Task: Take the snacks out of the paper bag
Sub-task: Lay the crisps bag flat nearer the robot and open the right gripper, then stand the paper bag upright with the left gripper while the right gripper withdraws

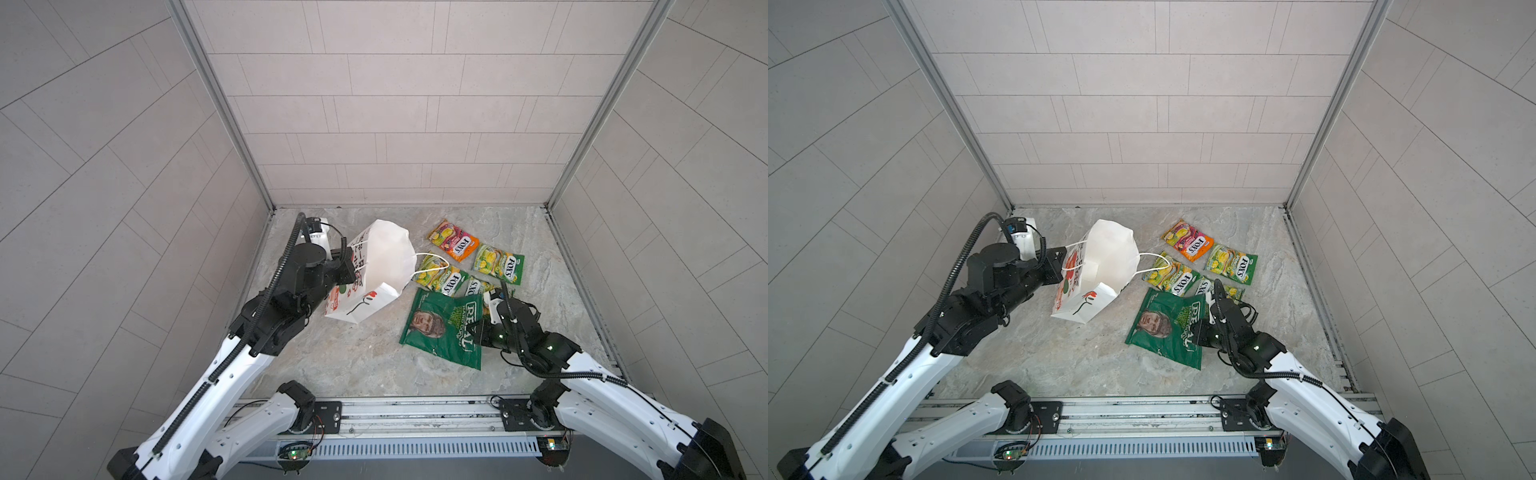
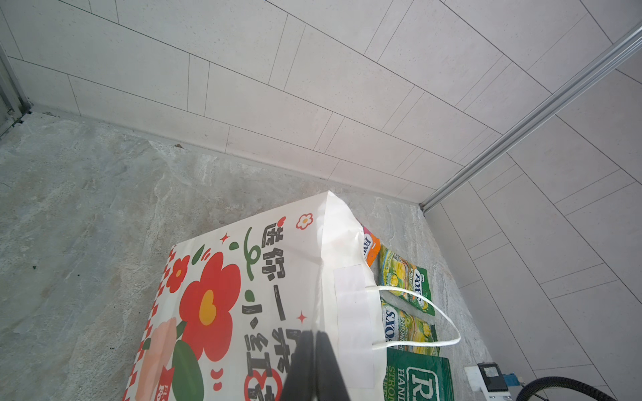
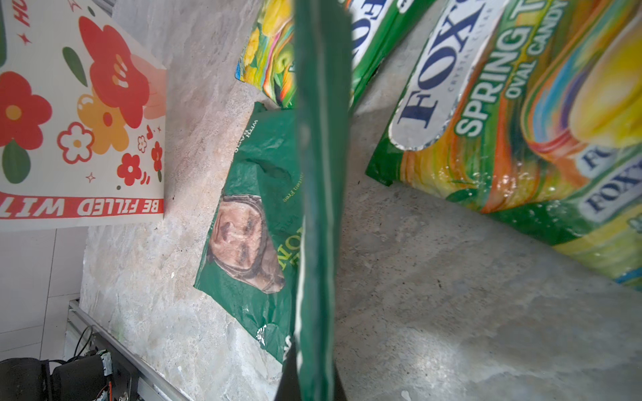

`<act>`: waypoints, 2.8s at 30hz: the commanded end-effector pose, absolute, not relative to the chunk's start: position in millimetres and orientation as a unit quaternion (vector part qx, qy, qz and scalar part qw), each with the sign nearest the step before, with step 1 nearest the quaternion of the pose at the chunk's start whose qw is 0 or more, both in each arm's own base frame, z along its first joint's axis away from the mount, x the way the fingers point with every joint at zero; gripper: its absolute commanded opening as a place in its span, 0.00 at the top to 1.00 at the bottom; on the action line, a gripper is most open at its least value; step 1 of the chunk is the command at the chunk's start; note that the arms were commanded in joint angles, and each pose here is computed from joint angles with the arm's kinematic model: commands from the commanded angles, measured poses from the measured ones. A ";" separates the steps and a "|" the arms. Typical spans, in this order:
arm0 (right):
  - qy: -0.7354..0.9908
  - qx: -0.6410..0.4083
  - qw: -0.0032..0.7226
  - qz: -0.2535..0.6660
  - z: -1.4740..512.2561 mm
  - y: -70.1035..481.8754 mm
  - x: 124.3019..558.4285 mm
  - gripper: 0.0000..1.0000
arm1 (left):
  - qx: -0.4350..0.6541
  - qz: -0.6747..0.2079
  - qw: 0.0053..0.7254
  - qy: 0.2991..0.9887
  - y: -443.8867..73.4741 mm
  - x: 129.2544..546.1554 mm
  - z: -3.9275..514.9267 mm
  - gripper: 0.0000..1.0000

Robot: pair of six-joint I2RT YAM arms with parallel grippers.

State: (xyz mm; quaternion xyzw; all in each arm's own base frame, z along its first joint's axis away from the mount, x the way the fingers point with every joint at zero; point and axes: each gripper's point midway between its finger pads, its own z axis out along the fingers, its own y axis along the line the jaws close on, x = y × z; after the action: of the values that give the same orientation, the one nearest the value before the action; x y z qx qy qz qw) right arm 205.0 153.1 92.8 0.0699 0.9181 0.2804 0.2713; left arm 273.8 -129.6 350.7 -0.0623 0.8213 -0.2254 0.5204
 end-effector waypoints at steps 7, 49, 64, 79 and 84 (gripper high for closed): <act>0.927 0.128 0.241 0.256 66.7 133.9 187.3 1.00 | -0.064 -0.231 0.531 0.813 -128.0 273.4 360.6 1.00; 0.951 0.123 0.251 0.130 47.2 85.5 172.3 0.37 | -0.028 -0.334 0.528 0.781 -171.6 284.5 401.1 1.00; 0.949 0.120 0.275 0.094 63.0 69.0 172.3 0.32 | -0.063 -0.356 0.526 0.770 -176.9 306.8 404.2 1.00; 0.941 0.106 0.315 0.065 101.3 63.6 191.2 0.30 | -0.130 -0.411 0.487 0.759 -150.6 371.5 397.4 1.00; 0.937 0.110 0.327 0.057 111.4 58.5 196.3 0.28 | -0.147 -0.470 0.470 0.732 -165.5 384.5 414.8 1.00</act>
State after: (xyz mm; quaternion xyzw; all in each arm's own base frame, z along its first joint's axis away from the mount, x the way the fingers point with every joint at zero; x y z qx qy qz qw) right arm 195.4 69.1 105.8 0.1092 0.9379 0.0830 0.3187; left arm 385.7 -153.6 372.7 -0.1537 0.7750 -0.4050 0.4601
